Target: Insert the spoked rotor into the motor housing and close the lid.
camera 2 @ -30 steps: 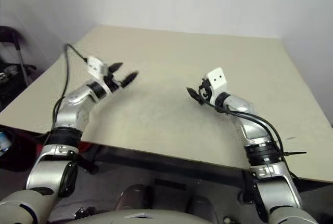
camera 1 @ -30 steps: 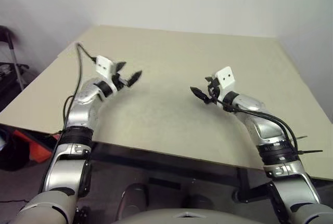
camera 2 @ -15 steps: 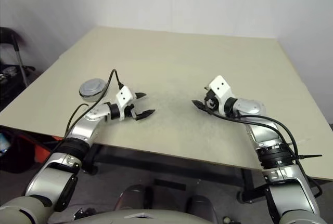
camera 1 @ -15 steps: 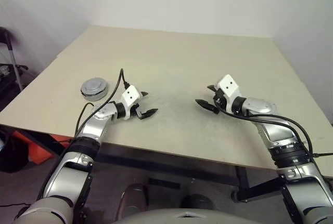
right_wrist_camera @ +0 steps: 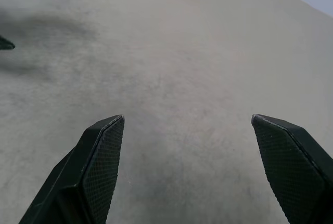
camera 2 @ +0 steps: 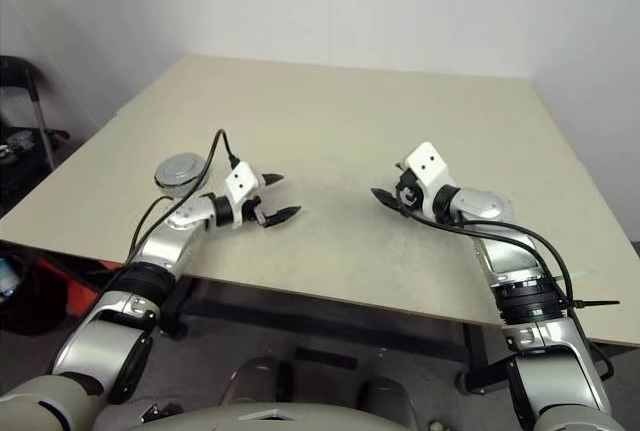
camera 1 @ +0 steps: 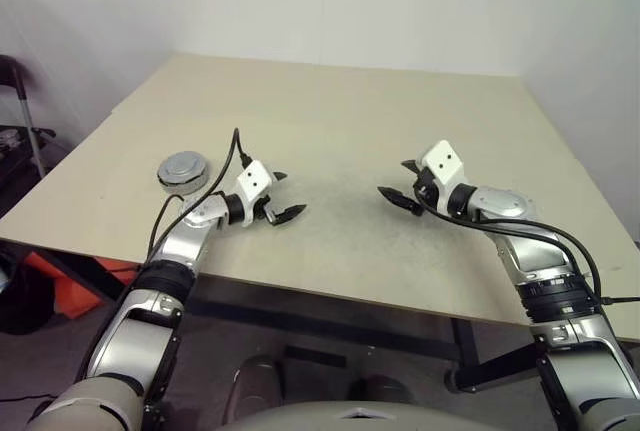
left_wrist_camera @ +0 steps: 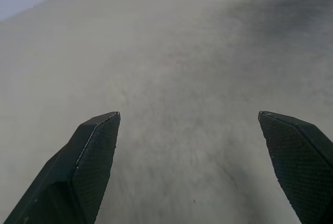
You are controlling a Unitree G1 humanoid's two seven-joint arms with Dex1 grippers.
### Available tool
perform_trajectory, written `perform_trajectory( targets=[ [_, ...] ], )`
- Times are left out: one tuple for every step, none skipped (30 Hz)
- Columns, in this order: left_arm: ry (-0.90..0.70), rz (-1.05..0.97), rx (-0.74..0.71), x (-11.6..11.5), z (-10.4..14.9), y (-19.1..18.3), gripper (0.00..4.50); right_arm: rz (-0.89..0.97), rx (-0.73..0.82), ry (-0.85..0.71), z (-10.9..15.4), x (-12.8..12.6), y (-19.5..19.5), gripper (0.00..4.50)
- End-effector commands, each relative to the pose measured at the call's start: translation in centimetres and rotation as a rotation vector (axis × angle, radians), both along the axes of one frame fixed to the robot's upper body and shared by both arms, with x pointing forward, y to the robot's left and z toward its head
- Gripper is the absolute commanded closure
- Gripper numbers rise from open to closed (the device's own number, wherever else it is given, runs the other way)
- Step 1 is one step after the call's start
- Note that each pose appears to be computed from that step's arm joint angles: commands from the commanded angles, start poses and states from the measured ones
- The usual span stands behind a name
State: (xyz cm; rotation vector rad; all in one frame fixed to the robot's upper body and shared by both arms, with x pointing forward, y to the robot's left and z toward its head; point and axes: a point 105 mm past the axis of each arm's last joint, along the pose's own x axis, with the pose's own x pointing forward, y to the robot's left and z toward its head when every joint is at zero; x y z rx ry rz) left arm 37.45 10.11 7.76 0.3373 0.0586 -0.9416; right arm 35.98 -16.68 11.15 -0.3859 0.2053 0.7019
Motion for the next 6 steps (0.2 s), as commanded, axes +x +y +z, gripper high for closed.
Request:
perform_trajectory(
  targets=[
    [-0.085,0.010,-0.024,0.65,2.41,-0.24,0.02,-0.016,0.036,-0.063,1.57,0.39,0.09,0.45],
    [-0.085,0.010,-0.025,0.64,2.46,-0.24,0.02,-0.013,0.039,-0.064,1.58,0.39,0.25,0.45],
    [-0.086,0.011,-0.025,0.64,2.46,-0.23,0.02,-0.014,0.040,-0.064,1.54,0.42,0.34,0.45],
    [-0.086,0.014,-0.025,0.66,2.45,-0.18,0.02,-0.017,0.037,-0.065,1.42,0.49,0.36,0.45],
    [-0.086,0.016,-0.024,0.65,2.44,-0.17,0.02,-0.019,0.034,-0.065,1.35,0.54,0.33,0.45],
    [-0.086,0.017,-0.023,0.64,2.41,-0.17,0.02,-0.021,0.033,-0.066,1.30,0.58,0.27,0.45]
  ],
)
